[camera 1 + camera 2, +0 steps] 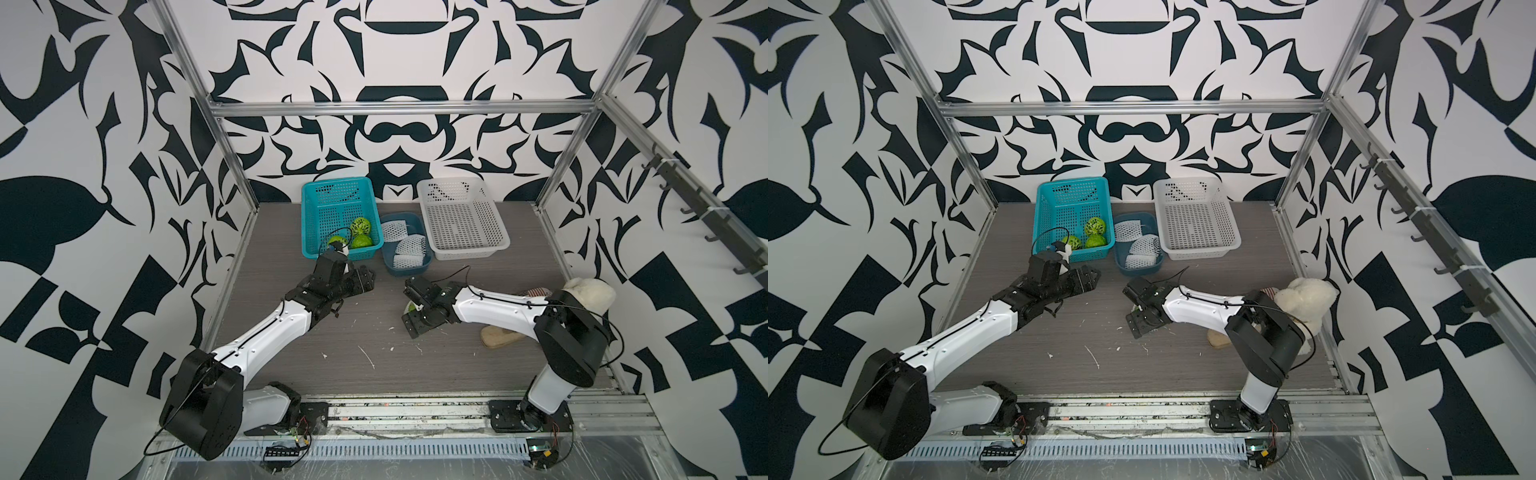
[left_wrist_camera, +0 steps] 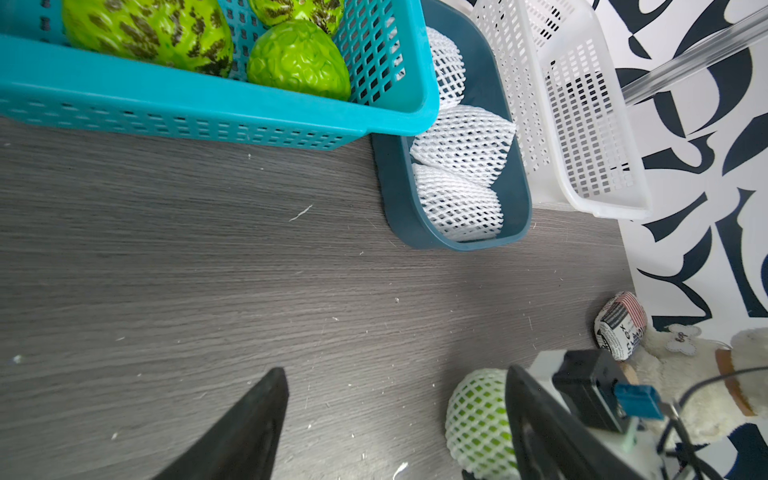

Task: Sleeve custard apples in foam nets
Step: Put on the foam net on the custard apple.

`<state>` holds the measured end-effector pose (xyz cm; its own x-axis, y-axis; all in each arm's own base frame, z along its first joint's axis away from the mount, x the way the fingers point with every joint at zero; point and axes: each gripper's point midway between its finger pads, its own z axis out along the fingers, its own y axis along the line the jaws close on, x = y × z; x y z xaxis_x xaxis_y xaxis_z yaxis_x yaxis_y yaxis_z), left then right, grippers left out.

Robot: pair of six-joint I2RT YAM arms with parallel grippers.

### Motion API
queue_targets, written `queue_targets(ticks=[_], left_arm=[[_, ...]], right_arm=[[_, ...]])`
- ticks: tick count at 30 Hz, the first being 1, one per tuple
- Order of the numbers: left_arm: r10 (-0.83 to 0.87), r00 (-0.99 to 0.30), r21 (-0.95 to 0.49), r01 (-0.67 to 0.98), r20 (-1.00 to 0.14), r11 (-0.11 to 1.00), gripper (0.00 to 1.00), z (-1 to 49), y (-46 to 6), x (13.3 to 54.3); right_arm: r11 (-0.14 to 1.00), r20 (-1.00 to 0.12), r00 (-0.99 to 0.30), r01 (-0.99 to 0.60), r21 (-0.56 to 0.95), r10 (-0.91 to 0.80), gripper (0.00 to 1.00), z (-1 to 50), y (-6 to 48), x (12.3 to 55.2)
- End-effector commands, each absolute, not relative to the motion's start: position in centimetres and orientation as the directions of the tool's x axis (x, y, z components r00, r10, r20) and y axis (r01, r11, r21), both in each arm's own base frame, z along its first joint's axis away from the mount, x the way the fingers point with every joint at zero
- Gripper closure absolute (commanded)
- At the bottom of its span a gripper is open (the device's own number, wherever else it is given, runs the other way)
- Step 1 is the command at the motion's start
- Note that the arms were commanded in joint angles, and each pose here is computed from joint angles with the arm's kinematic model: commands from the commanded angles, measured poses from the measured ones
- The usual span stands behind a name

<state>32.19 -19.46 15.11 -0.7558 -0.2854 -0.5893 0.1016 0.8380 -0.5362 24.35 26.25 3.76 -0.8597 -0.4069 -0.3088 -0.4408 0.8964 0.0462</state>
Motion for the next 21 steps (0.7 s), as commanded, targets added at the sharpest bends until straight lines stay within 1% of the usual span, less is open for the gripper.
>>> queue_targets(ticks=[1, 11, 16, 21], left_arm=[[-0.293, -0.743, -0.534, 0.101, -0.601, 0.84, 0.16, 15.8, -19.1, 32.2], [-0.286, -0.746, -0.534, 0.108, -0.601, 0.838, 0.16, 15.8, -19.3, 32.3], [-0.284, -0.746, -0.535, 0.114, -0.603, 0.837, 0.16, 16.0, -19.4, 32.4], [-0.282, -0.745, -0.535, 0.117, -0.604, 0.836, 0.16, 16.1, -19.4, 32.4]], right_arm=[[0.903, -0.345, -0.855, -0.427, 0.041, -0.388, 0.01, 5.1, 26.0, 24.5], [0.913, -0.393, -0.856, -0.398, 0.086, -0.336, 0.01, 8.5, 25.6, 24.0], [0.92, -0.415, -0.855, -0.381, 0.093, -0.312, 0.01, 8.5, 25.3, 24.0], [0.918, -0.469, -0.84, -0.374, 0.135, -0.273, 0.01, 8.1, 25.7, 24.2]])
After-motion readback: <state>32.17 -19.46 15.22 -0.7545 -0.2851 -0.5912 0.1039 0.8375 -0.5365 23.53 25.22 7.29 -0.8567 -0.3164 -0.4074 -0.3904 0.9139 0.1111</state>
